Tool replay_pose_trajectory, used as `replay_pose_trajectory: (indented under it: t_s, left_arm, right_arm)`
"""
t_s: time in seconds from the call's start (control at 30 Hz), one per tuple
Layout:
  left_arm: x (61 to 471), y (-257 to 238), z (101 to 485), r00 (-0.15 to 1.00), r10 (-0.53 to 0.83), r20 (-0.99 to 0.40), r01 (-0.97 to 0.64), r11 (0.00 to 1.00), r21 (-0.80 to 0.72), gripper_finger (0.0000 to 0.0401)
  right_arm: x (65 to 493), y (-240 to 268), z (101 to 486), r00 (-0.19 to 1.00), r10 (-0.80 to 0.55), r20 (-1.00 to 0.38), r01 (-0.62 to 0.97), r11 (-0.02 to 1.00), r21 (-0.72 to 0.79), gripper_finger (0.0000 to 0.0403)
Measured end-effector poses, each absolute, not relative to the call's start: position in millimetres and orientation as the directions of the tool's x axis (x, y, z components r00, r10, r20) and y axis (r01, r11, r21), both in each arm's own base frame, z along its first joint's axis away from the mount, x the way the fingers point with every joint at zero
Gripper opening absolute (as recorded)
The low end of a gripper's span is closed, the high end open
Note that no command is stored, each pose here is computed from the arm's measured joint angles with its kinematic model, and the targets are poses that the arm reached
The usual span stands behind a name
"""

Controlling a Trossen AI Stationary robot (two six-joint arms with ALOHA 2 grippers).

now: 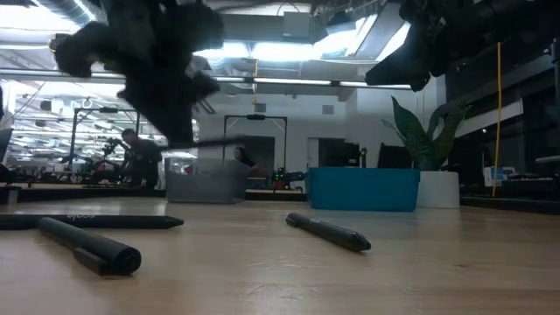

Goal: Sort pens & pencils
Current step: Put the black pen into the black bin

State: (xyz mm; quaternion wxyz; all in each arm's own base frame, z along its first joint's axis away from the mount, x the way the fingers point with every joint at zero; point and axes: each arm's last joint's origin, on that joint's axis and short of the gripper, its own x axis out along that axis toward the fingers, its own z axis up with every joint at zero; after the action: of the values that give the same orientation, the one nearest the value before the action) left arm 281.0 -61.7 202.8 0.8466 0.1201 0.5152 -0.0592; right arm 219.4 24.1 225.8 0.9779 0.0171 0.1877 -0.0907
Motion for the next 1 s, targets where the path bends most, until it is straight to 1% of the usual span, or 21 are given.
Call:
replay_pose_trajectory:
  t_s: [0.23,0.33,0.43,0.53,0.73,0.87,1.0]
  left_arm:
    - [250.3,-48.9,255.5,0.619,0.182,-0.764,0.084,0.952,0.295,0.0016]
    - [234.2,-43.0,269.3,0.694,0.204,-0.69,0.038,0.947,0.318,0.0015]
    - [218.8,-35.3,272.0,0.752,0.206,-0.626,-0.004,0.951,0.309,0.0015]
    - [205.2,-28.1,269.1,0.808,0.198,-0.555,-0.033,0.955,0.293,0.0015]
    - [187.4,-21.1,255.8,0.921,0.105,-0.376,-0.007,0.967,0.253,0.0015]
    - [174.9,-14.5,239.5,0.942,0.103,-0.32,-0.026,0.972,0.234,0.0014]
    - [167.9,-7.1,228.7,0.959,0.134,-0.249,-0.08,0.973,0.217,0.0014]
  right_arm:
    - [219.2,24.1,225.3,0.911,-0.171,-0.375,0.183,0.983,-0.003,0.0072]
    - [219.1,24.3,225.1,0.912,-0.162,-0.378,0.174,0.985,-0.001,0.0071]
    - [219.1,24.8,224.8,0.913,-0.146,-0.382,0.16,0.987,0.003,0.0071]
    - [219.0,24.8,224.6,0.912,-0.146,-0.384,0.159,0.987,0.001,0.0071]
    - [218.9,24.7,224.4,0.911,-0.147,-0.386,0.159,0.987,0.0,0.0071]
    - [218.9,24.8,224.4,0.911,-0.146,-0.386,0.159,0.987,0.0,0.0071]
    - [218.9,24.7,224.5,0.911,-0.147,-0.386,0.159,0.987,0.0,0.0071]
